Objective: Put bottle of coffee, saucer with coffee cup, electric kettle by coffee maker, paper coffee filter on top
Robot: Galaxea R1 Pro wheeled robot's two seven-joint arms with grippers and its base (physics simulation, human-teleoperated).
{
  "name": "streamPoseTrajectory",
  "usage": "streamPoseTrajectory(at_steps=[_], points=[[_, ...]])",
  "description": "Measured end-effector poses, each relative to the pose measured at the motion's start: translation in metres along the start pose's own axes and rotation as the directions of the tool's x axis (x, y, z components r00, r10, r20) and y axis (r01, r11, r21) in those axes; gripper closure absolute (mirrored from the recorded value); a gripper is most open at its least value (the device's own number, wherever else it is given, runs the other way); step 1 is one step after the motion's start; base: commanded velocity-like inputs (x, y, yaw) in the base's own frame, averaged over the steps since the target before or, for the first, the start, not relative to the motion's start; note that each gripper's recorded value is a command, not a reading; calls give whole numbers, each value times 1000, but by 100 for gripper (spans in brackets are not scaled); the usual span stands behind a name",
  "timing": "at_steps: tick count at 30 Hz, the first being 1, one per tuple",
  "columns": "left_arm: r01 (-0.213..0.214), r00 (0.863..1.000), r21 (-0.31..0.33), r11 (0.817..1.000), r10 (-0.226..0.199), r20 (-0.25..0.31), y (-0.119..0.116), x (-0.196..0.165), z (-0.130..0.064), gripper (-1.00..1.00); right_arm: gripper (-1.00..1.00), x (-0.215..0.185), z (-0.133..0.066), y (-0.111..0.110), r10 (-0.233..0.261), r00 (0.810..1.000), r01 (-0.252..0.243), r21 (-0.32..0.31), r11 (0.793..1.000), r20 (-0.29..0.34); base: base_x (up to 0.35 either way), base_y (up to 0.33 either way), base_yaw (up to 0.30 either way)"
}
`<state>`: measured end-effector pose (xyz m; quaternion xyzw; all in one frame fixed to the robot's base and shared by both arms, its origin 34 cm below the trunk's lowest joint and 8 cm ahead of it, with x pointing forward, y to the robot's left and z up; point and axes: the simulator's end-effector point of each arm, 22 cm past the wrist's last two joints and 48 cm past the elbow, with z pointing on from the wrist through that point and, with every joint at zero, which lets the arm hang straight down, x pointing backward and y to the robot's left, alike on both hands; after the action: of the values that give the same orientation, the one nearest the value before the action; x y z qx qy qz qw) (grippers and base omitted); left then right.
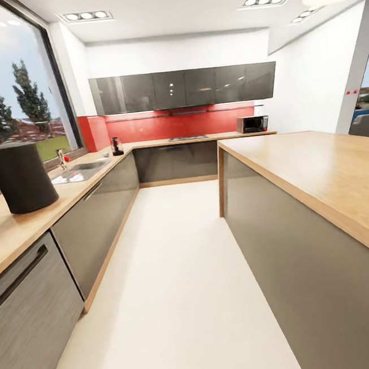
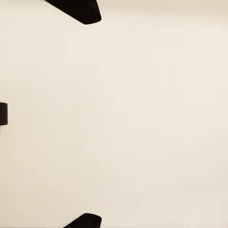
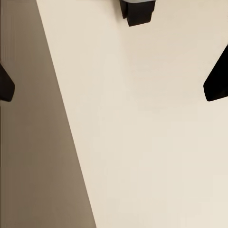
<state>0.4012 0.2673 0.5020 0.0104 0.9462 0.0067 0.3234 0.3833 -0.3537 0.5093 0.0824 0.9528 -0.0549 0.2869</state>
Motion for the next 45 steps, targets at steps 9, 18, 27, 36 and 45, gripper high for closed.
streamPoseTrajectory(at_steps=[9,18,27,36,45], points=[[-1,1000,1,1000,1,0,0,0,0,-100,-100,0,0,0,1,1000,-1,1,1000,1,336,0,126],[-1,1000,0,1000,1,0,0,0,0,-100,-100,0,0,0,1,1000,-1,2,1000,1,336,0,255],[0,1000,0,1000,0,-1,0,1,0,-100,-100,0,0,0,1,1000,-1,2,1000,0,336,0,49],[-1,1000,0,1000,1,0,0,1,0,-100,-100,0,0,0,1,1000,-1,2,1000,0,336,0,2],[0,1000,0,1000,0,-1,0,1,0,-100,-100,0,0,0,1,1000,-1,2,1000,0,336,0,0]])
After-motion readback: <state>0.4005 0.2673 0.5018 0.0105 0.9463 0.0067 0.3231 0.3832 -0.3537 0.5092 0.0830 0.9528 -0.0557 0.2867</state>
